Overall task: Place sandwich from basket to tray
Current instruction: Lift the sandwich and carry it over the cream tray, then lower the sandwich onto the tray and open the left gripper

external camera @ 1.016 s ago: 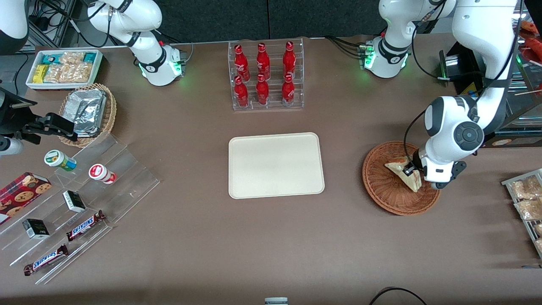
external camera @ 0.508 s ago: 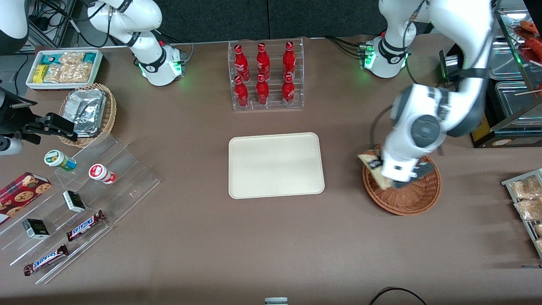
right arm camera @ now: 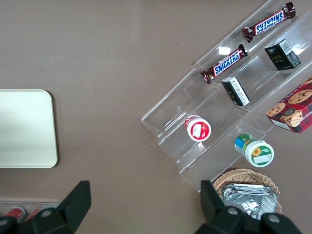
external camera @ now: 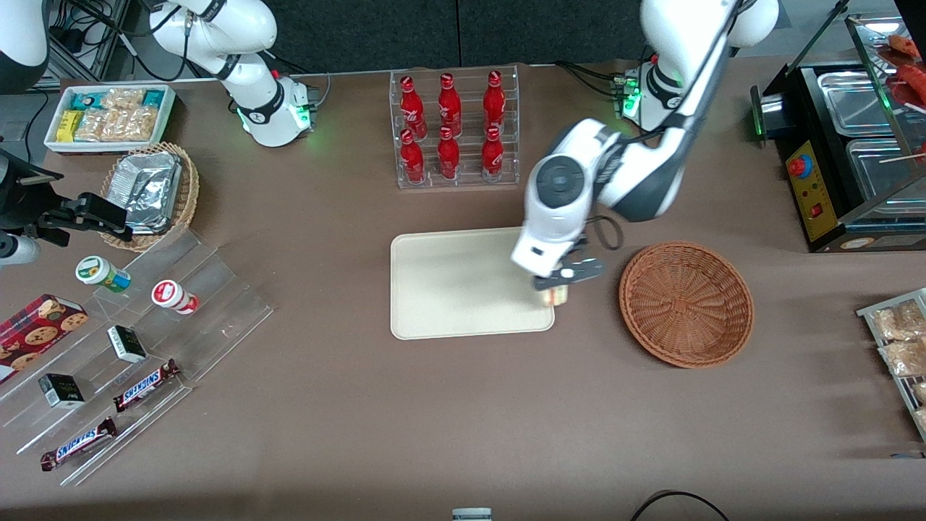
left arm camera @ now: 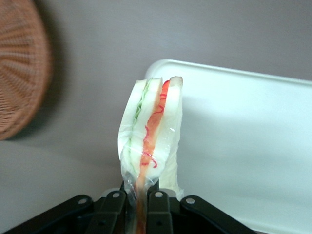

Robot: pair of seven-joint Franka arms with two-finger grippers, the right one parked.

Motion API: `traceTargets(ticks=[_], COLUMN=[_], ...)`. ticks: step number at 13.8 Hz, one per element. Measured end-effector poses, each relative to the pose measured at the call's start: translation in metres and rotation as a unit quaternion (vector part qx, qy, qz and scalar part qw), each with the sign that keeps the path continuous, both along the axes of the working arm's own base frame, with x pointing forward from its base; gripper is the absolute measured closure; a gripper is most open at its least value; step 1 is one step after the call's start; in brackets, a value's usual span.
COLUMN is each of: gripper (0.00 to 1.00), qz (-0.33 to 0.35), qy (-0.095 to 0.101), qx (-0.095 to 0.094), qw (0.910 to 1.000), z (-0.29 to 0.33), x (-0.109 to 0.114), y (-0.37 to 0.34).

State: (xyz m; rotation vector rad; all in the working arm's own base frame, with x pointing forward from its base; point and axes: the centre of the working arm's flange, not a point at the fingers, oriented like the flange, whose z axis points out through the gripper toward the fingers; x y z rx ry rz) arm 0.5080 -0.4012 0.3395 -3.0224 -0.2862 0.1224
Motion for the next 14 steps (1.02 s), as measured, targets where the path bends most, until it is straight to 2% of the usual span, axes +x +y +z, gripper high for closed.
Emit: traceTargets(ticks=[6, 9, 12, 14], gripper=[0.85, 0.85, 0.85, 0.85], qz=[-0.076, -0.102, -0.122, -0.123], qy=[-0.002, 0.01, 0.032, 0.037], qx=[-0.011, -0.005, 0.008, 0.012], qw=[0.997, 0.9947, 0.992, 0.9916], z=[-0.041, -0.064, -0.083, -0.088], x=[-0.02, -0.021, -0.019, -0.017], y=[-0.102, -0.115, -0.122, -0.124])
